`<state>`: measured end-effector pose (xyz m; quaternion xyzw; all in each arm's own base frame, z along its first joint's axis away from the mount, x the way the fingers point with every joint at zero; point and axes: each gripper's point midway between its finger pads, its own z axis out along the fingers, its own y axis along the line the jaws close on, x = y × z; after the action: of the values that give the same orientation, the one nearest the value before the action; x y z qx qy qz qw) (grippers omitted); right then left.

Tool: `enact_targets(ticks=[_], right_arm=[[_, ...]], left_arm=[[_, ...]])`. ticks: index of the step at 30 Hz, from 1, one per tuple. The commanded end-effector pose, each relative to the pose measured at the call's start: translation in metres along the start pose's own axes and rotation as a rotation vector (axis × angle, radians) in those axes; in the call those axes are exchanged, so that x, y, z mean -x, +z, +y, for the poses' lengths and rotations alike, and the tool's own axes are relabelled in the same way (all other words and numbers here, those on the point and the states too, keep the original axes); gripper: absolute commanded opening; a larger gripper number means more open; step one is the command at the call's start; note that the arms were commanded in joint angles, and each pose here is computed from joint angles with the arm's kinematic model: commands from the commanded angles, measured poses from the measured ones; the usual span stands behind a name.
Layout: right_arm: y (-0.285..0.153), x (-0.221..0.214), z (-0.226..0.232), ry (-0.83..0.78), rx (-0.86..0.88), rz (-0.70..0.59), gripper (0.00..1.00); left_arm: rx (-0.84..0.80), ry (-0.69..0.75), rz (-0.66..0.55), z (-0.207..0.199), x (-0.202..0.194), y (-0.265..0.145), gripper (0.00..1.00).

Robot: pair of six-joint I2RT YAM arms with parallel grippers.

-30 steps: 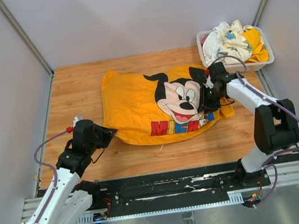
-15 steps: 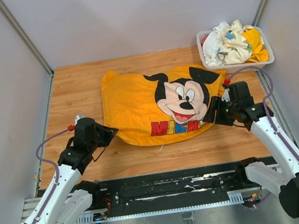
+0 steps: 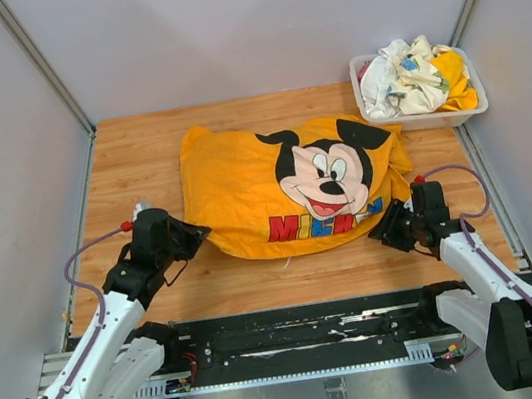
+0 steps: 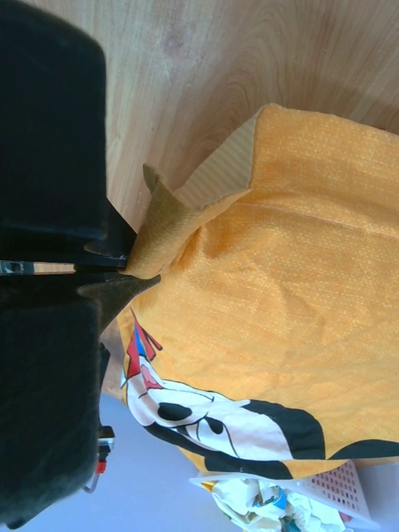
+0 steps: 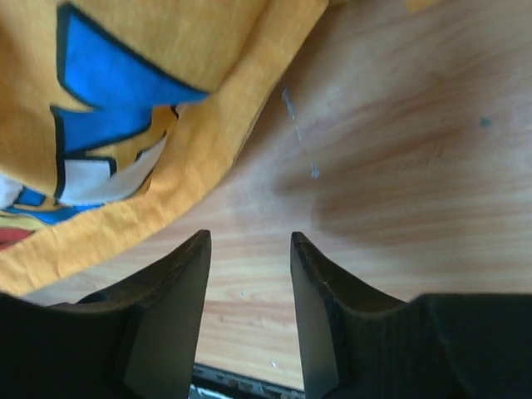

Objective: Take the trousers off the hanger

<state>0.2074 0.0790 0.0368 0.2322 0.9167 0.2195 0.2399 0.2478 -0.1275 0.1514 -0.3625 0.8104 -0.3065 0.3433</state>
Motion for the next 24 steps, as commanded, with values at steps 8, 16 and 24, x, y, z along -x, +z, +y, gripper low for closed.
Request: enact_targets(ticks=[8,16,24], right_arm=[[0.021,0.053,0.005,0.112,0.076,-0.190,0.46],[0.051,0.058,0.002,0.150,0.083,-0.133,0.37],[0.045,0.065,0.011,0.121,0.106,-0.142,0.05]], left_arm=[[-0.076,-0.008,-0.027,-0.022,0.010,-0.009,0.00],[-0.066,-0.012,-0.020,-0.019,0.008,-0.008,0.00],[-0.069,-0.006,-0.032,-0.024,0.013,-0.011,0.00]])
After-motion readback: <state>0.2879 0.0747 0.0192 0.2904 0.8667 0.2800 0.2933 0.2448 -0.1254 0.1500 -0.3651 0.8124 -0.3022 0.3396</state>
